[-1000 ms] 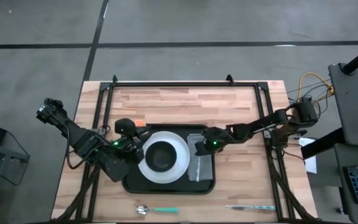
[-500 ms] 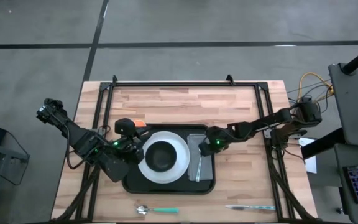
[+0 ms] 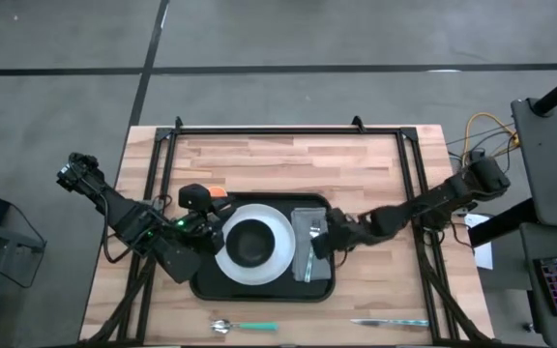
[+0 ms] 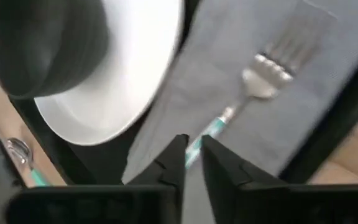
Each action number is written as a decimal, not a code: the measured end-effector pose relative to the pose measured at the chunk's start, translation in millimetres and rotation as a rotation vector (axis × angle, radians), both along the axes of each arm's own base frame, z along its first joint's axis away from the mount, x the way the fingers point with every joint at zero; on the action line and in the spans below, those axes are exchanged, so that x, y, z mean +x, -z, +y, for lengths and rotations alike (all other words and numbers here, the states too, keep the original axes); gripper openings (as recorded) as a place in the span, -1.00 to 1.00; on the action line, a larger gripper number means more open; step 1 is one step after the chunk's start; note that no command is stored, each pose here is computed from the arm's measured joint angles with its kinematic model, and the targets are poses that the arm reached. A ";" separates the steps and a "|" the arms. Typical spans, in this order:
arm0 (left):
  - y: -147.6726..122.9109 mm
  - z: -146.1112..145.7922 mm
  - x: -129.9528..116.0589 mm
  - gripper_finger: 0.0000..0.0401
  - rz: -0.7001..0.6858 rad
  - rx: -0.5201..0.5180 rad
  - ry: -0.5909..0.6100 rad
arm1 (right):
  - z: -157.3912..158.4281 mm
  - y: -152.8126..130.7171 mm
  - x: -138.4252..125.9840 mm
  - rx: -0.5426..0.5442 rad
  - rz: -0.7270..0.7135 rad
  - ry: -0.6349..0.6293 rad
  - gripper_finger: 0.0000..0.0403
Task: Set up tray
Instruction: Put the green fork on the gray table napkin on the black serving tray, then put the green table knife to the right of the green fork on the gray table napkin on the black serving tray
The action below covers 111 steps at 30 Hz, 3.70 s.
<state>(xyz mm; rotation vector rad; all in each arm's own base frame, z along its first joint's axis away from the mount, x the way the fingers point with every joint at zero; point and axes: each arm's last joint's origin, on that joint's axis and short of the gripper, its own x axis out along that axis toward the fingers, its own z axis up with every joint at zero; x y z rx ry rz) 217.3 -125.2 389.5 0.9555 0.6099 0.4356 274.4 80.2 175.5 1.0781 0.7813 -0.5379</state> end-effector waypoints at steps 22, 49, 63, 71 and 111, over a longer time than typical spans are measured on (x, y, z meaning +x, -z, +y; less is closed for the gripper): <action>-2.8 -1.0 1.6 -0.40 -0.038 -0.021 -0.007 | 34.2 8.5 28.6 -0.343 0.004 0.212 -0.82; -3.0 -1.1 1.6 -0.40 -0.035 -0.020 -0.005 | 54.5 50.1 25.7 -0.281 0.116 0.256 -0.96; -3.0 -1.1 1.6 -0.40 -0.037 -0.022 -0.006 | 43.0 53.2 31.6 -0.276 0.161 0.233 -0.96; -3.1 -1.1 1.6 -0.40 -0.038 -0.022 -0.006 | 35.7 54.0 34.5 -0.292 0.172 0.232 -0.96; 12.0 -24.2 6.9 -0.40 -0.027 -0.118 0.054 | 125.2 -71.2 -15.8 -0.425 0.387 -0.494 -0.90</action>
